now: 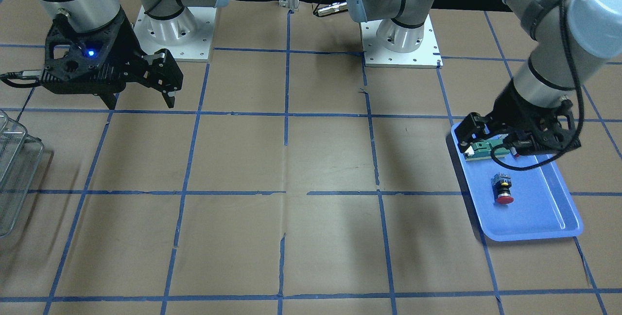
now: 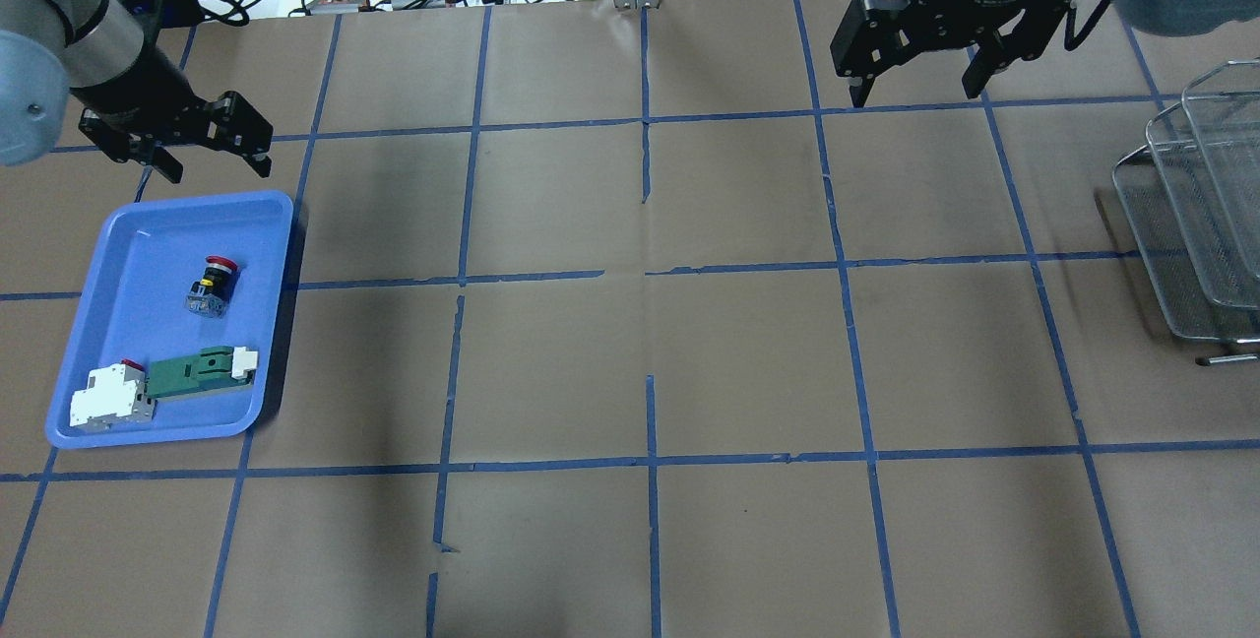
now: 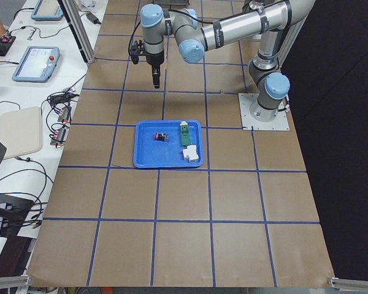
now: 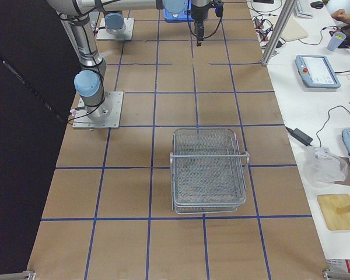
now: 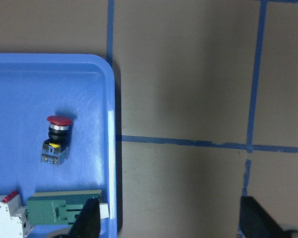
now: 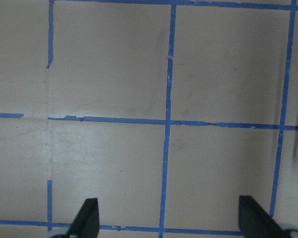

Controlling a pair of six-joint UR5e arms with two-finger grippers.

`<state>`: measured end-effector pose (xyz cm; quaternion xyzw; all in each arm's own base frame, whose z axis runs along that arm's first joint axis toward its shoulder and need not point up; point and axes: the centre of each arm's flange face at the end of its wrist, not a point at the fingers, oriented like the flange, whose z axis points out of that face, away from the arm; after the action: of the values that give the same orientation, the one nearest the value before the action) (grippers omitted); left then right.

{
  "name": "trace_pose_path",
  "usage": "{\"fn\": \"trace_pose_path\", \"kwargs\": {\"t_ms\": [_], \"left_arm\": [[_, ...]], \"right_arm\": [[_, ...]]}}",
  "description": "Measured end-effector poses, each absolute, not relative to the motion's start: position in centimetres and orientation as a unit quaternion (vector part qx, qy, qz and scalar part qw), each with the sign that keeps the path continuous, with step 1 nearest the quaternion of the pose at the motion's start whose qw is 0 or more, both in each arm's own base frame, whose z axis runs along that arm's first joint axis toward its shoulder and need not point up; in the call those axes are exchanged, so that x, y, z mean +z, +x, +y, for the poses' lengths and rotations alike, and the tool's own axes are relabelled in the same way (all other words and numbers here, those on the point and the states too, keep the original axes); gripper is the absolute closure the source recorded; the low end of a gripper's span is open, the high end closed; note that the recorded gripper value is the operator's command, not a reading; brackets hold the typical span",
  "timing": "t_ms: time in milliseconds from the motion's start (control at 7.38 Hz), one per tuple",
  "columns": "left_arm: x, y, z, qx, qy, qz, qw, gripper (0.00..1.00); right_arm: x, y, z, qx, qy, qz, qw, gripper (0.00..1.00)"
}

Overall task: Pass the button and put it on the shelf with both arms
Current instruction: 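Move the left gripper down toward the red button in the blue tray, then close the left gripper on the red button's black base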

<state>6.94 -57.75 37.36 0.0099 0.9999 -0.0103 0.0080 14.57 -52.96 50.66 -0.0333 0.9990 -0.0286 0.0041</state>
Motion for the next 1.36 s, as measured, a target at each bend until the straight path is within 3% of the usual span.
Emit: {"fn": "trace_pose_path", "kwargs": {"t_ms": [678, 814, 949, 1085, 1356], "left_arm": [[24.0, 17.4, -59.1, 0.019, 0.102, 0.994, -0.023, 0.00], [21.9, 17.8, -59.0, 0.039, 0.103, 0.994, -0.022, 0.05], [20.3, 18.1, -58.6, 0.056, 0.103, 0.993, -0.025, 0.24], [18.9, 18.8, -57.9, 0.069, 0.097, 0.992, -0.031, 0.55], [17.7, 20.1, -56.5, 0.081, 0.084, 0.992, -0.041, 0.83]], "right_arm": [[50.5, 14.6, -53.1, -0.033, -0.046, 0.998, 0.004, 0.00], [50.4, 14.6, -53.1, -0.033, -0.046, 0.998, 0.004, 0.00], [50.4, 14.6, -53.1, -0.033, -0.047, 0.998, 0.004, 0.00], [50.4, 14.6, -53.2, -0.033, -0.047, 0.998, 0.005, 0.00], [50.3, 14.6, -53.2, -0.034, -0.048, 0.998, 0.005, 0.00]]}}
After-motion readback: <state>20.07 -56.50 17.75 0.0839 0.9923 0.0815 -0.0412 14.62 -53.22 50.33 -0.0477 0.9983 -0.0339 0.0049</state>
